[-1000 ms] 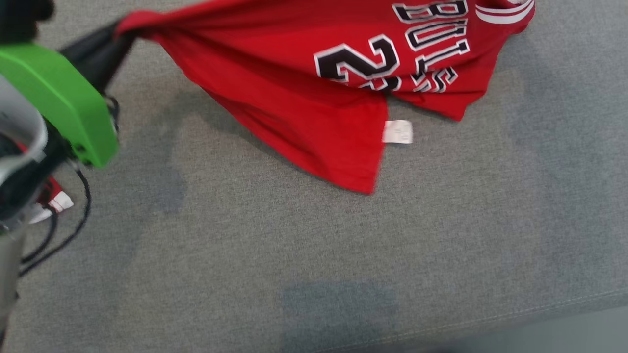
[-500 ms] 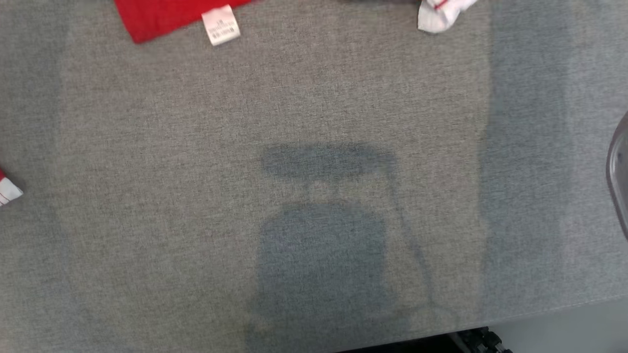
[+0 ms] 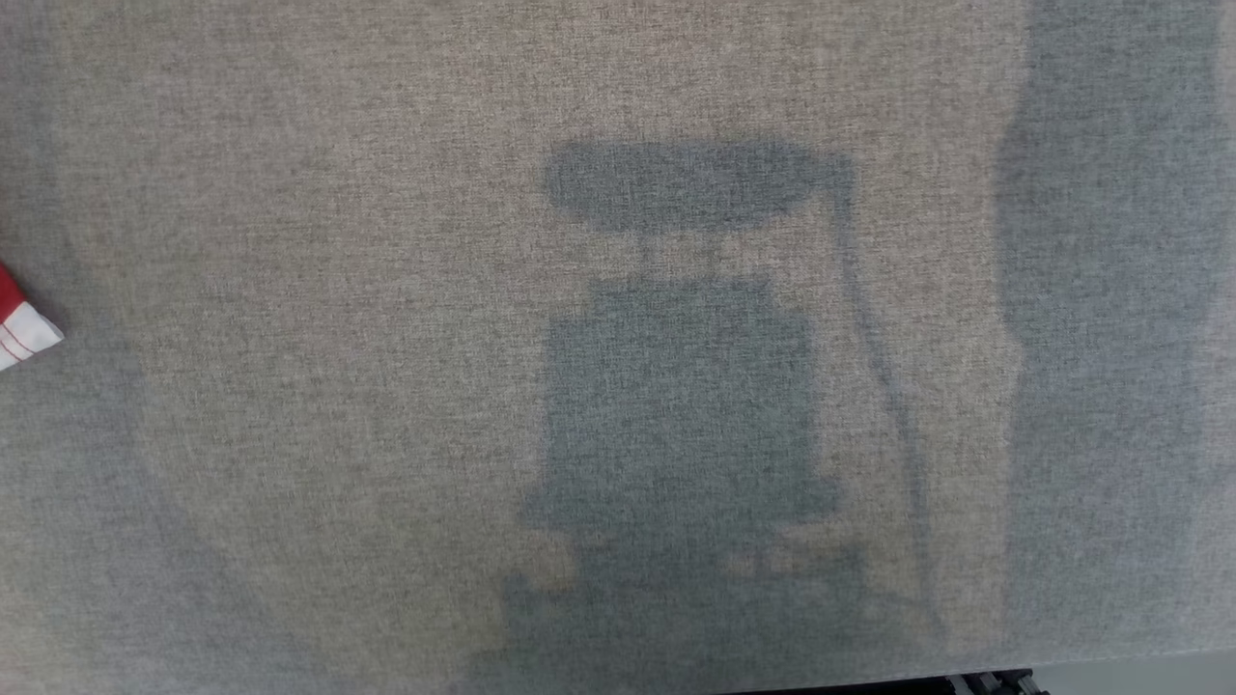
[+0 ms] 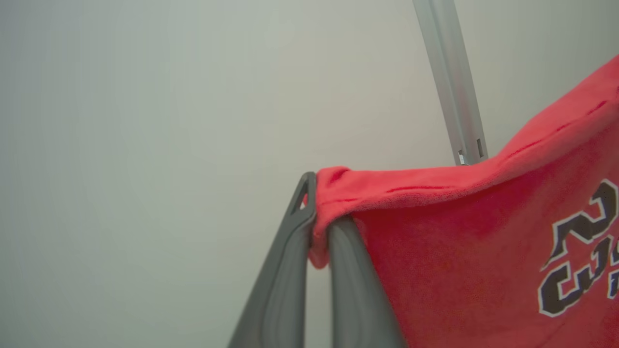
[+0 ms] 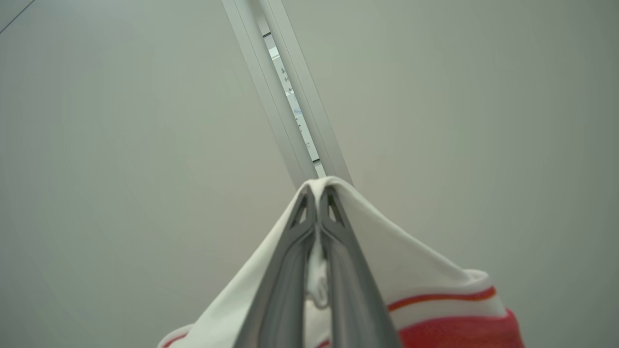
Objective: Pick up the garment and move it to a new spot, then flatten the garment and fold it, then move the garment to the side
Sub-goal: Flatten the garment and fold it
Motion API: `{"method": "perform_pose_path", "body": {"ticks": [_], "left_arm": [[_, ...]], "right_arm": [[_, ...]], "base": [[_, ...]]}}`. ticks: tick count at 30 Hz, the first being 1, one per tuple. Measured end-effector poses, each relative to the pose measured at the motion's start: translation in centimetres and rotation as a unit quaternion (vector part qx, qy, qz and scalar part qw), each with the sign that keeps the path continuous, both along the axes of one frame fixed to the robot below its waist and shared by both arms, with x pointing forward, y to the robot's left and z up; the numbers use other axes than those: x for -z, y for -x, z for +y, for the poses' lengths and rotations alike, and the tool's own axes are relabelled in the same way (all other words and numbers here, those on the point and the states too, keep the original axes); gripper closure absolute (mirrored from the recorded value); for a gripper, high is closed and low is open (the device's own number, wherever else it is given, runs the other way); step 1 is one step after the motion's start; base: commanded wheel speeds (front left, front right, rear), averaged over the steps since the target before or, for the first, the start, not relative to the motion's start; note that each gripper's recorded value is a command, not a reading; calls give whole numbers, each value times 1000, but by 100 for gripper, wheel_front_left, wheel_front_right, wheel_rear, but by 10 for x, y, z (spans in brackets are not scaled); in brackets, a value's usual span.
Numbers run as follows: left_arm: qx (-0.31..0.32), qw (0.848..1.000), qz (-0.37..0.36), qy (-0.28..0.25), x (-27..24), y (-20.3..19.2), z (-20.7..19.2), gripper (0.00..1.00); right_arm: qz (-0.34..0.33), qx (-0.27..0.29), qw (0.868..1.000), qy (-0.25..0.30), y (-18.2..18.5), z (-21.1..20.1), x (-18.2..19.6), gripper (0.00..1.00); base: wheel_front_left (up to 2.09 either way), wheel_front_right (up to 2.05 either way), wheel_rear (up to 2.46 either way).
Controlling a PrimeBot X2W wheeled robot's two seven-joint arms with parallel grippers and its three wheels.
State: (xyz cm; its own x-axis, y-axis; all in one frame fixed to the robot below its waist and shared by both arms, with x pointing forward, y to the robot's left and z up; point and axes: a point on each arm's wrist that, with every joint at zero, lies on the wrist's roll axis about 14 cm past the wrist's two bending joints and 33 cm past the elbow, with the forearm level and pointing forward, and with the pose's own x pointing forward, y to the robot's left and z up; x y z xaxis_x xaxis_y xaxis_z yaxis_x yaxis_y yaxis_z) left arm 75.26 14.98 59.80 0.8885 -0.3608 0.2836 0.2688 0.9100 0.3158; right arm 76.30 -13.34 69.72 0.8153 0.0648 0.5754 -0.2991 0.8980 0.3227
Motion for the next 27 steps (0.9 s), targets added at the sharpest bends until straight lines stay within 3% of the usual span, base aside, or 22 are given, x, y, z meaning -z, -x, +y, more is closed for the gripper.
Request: {"method": "perform_pose_path", "body": {"ticks": [7, 14, 16, 21, 27], "left_arm": [[2, 993, -113, 31, -69, 2, 2, 100], [4, 969, -236, 68, -122, 34, 5, 100], [-2, 970, -234, 65, -109, 35, 9, 100], [-17, 993, -112, 43, -8, 13, 18, 100], [28, 999, -26, 21, 64, 24, 1, 100]], "right_arm": [[-77, 3, 997, -23, 11, -1, -43, 100], [-194, 15, 980, -31, 48, -11, -87, 100], [-186, 13, 982, -22, 44, -7, -73, 100], [-61, -9, 998, 9, 3, 17, 26, 100], [23, -51, 998, 18, -3, 26, 102, 100]], "base": [[0, 0, 0], [0, 0, 0], [0, 0, 0], [0, 0, 0], [0, 0, 0]]}}
